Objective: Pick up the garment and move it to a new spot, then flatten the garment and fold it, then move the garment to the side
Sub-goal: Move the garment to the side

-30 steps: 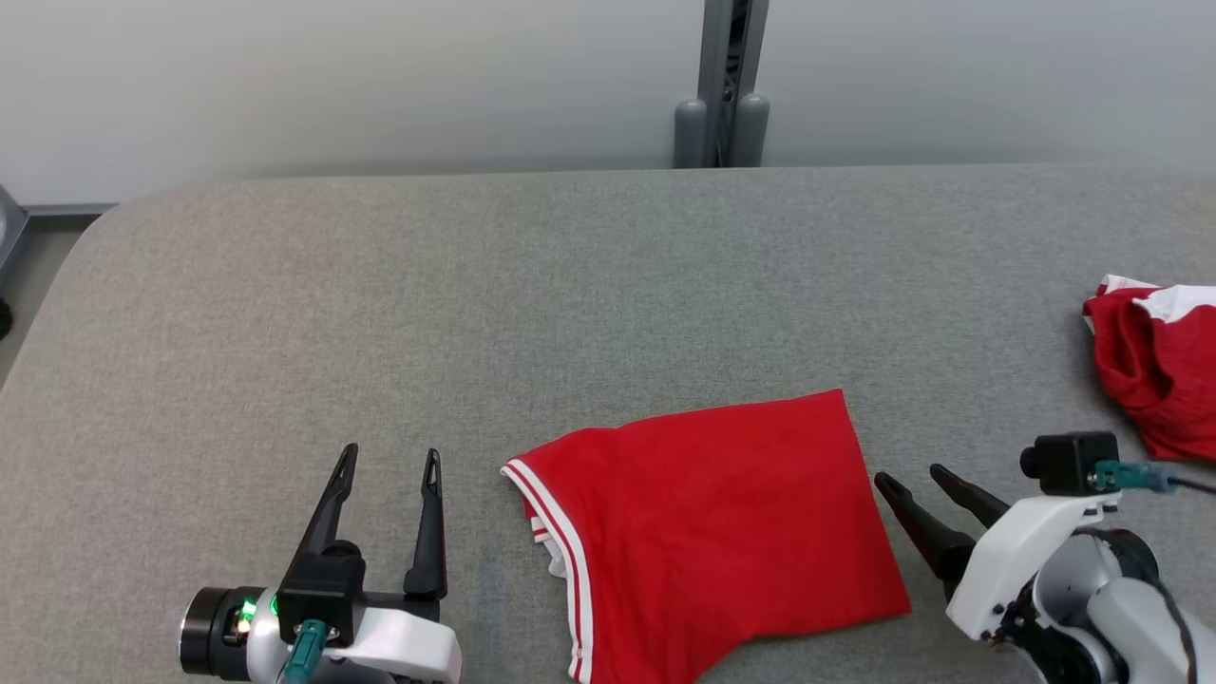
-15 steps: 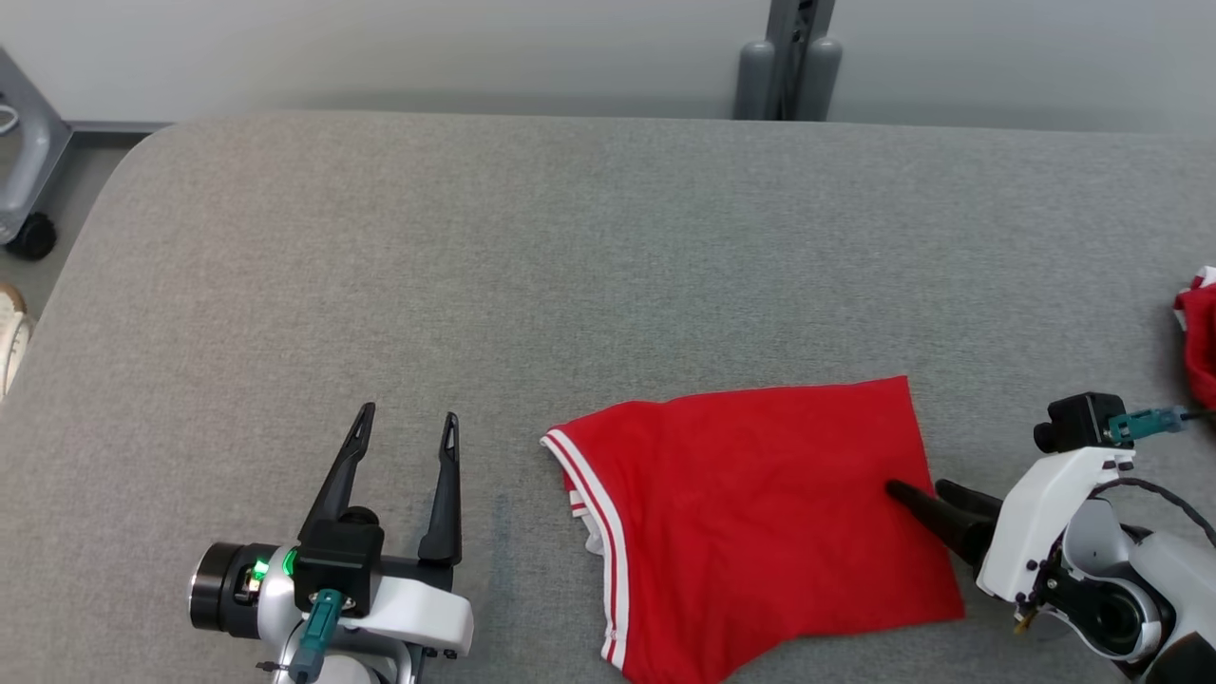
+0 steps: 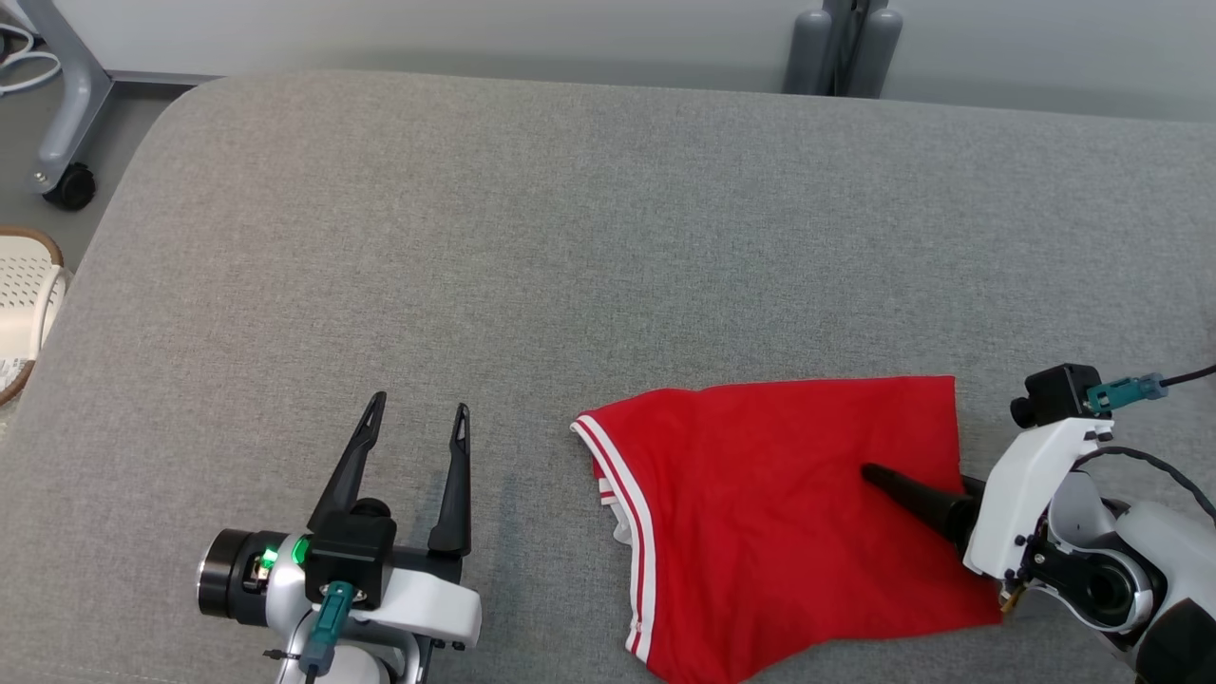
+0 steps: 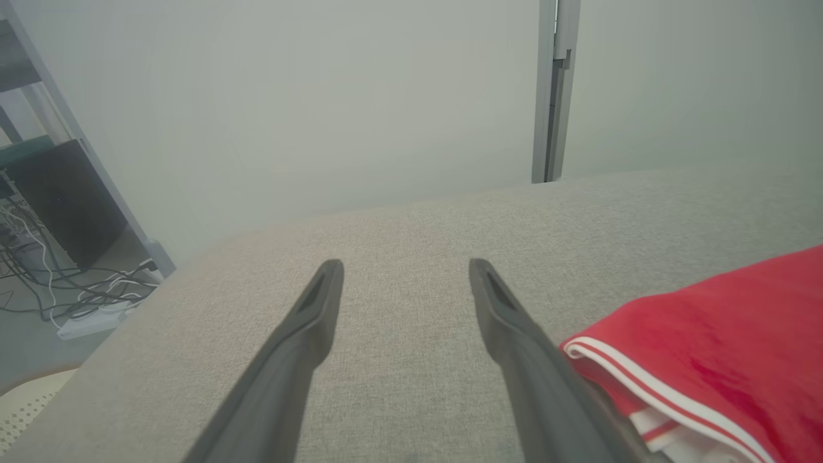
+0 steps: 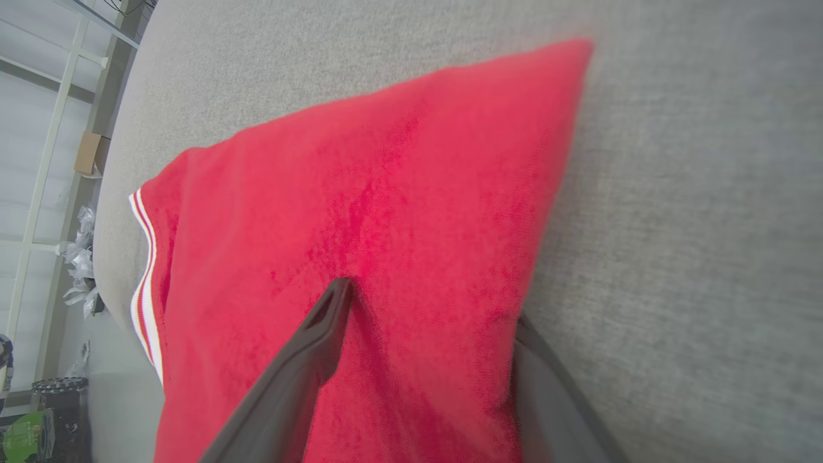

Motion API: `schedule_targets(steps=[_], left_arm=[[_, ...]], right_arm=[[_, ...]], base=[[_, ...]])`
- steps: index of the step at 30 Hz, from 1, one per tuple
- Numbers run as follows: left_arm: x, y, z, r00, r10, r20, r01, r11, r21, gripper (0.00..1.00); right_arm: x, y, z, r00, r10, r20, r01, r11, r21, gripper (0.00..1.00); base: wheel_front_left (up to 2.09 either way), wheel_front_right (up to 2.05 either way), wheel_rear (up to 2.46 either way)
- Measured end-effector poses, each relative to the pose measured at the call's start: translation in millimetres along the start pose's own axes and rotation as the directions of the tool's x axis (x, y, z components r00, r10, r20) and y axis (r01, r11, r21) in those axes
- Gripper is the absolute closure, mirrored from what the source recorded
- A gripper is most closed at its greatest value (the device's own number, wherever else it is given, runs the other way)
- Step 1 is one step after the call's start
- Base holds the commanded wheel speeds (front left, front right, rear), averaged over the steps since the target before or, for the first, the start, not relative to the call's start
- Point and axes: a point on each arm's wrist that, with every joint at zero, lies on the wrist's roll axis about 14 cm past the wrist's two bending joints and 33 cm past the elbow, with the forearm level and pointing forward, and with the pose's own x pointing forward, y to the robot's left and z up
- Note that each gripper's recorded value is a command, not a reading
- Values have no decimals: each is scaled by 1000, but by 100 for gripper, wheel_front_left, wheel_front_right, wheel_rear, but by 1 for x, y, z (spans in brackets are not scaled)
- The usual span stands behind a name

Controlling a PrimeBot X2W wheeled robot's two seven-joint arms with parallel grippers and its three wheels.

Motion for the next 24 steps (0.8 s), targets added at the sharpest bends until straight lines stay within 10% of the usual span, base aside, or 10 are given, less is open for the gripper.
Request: schedule_targets(steps=[13, 14, 15, 16, 24], left_arm=[[6, -5, -6, 1000, -14, -16, 15, 1000, 8, 0], [6, -6, -7, 1000, -16, -17, 16, 1000, 8, 0], [6, -6, -7, 1000, -16, -17, 16, 1000, 8, 0], [7, -6, -7, 1000, -18, -17, 18, 1000, 8, 0], [6, -11, -2, 1000, -26, -6, 26, 1000, 9, 0]], right_arm=[[15, 8, -1, 999, 30, -22, -30, 1000, -1, 0], [15, 8, -2, 999, 29, -23, -29, 1000, -5, 9], [15, 7, -2, 999, 27, -22, -27, 1000, -10, 71], [14, 7, 0, 1000, 24, -16, -25, 1000, -17, 100], [2, -3, 5, 1000, -23, 1, 23, 993, -118, 100]], base=[[0, 0, 0], [0, 0, 0], [0, 0, 0], [0, 0, 0], [0, 0, 0]])
